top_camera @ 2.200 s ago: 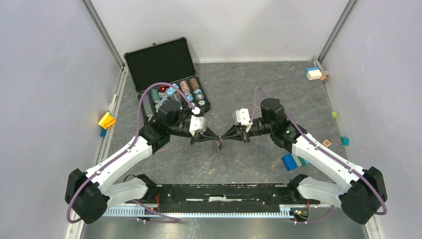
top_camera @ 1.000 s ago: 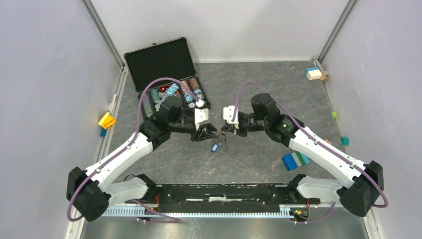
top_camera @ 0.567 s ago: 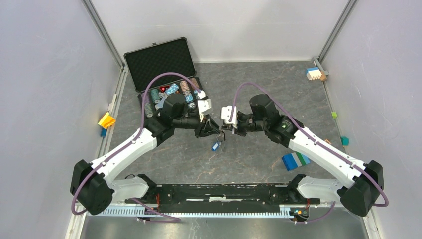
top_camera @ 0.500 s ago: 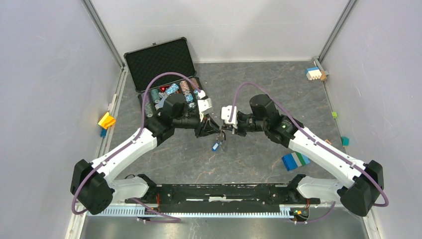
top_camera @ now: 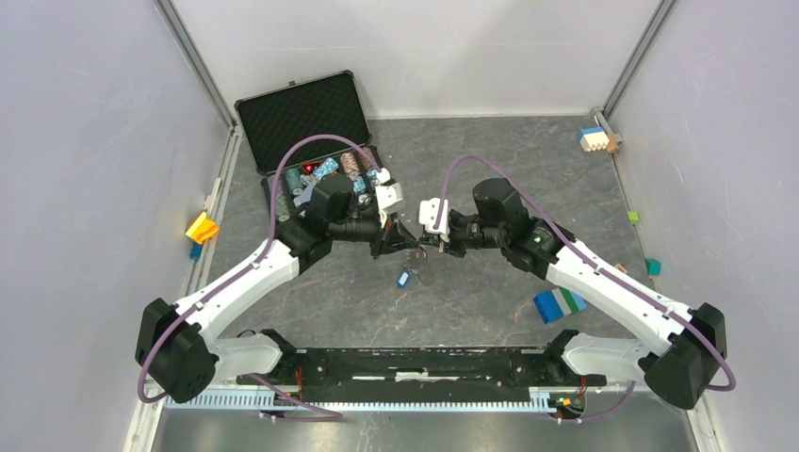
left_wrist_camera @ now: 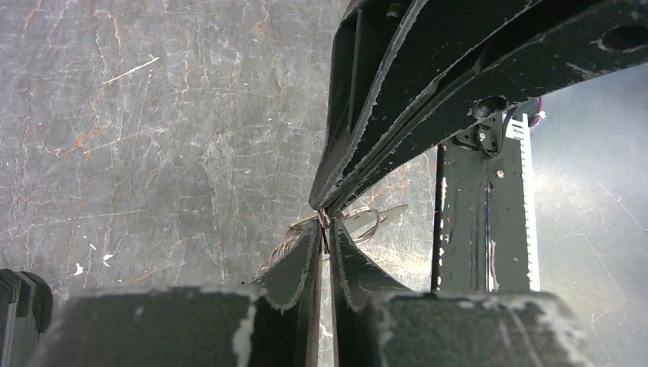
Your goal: Put the keys on the keyring
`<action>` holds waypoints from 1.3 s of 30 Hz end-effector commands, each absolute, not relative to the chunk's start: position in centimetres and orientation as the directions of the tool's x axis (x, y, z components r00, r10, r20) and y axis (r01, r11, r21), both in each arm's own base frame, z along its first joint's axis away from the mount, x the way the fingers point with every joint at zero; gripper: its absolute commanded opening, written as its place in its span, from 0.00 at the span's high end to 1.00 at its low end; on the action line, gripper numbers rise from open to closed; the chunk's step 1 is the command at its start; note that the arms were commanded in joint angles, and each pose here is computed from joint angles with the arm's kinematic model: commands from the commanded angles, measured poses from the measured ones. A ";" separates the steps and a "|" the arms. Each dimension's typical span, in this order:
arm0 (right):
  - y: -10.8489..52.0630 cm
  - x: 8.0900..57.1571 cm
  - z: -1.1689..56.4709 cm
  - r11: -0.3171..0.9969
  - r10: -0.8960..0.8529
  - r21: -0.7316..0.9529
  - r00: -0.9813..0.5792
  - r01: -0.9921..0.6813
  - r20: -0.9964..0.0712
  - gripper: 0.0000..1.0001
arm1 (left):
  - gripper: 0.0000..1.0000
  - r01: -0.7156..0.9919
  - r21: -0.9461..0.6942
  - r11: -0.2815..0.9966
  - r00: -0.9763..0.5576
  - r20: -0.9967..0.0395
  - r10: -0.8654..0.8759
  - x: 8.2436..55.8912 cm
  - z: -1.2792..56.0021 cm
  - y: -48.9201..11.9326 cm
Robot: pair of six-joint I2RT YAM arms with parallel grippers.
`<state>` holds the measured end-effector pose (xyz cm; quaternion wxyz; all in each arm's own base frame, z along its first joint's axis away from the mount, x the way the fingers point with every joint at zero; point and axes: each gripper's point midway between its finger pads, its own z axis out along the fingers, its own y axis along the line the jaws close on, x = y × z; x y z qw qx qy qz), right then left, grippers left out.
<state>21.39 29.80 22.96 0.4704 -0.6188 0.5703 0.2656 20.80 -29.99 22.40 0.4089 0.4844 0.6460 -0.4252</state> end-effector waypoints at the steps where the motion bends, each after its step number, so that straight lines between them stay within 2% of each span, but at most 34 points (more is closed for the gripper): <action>1: 30.4 21.3 25.1 0.101 -0.391 -0.316 0.255 -0.943 -0.884 1.00 | 0.90 0.978 -0.141 0.155 -0.175 -0.956 0.233 21.2 24.6 -30.7; 4: 30.4 21.2 25.1 0.099 -0.390 -0.317 0.256 -0.943 -0.885 1.00 | 0.97 0.978 -0.145 0.153 -0.178 -0.956 0.233 21.2 24.7 -30.8; 10: 30.2 21.0 25.1 0.101 -0.387 -0.320 0.259 -0.942 -0.885 1.00 | 0.98 0.985 -0.108 0.134 -0.135 -0.966 0.219 21.0 24.8 -30.8; 14: 29.9 20.8 25.2 0.112 -0.380 -0.317 0.255 -0.942 -0.889 0.78 | 0.98 0.997 -0.044 0.059 -0.055 -0.976 0.211 20.1 25.0 -30.6; 19: 29.4 19.6 25.6 0.083 -0.337 -0.329 0.285 -0.941 -0.898 0.53 | 0.98 0.999 -0.043 -0.033 -0.037 -0.987 0.155 18.9 25.7 -30.2; 21: 29.2 19.1 25.9 0.068 -0.312 -0.326 0.290 -0.943 -0.905 0.48 | 0.98 0.998 -0.027 -0.057 -0.021 -0.994 0.111 18.7 26.4 -30.1; 25: 28.7 18.1 26.2 0.027 -0.240 -0.295 0.280 -0.955 -0.929 0.46 | 0.98 0.995 -0.005 -0.096 0.000 -0.998 0.061 18.0 26.7 -30.0; 30: 28.7 17.4 26.0 -0.017 -0.164 -0.237 0.237 -0.971 -0.958 0.49 | 0.98 0.986 0.016 -0.166 0.011 -0.999 -0.033 16.2 27.5 -29.8; 39: 29.2 16.8 25.8 -0.077 -0.124 -0.180 0.189 -0.981 -0.974 0.54 | 0.98 0.988 0.026 -0.149 0.015 -0.997 -0.071 16.0 27.3 -29.7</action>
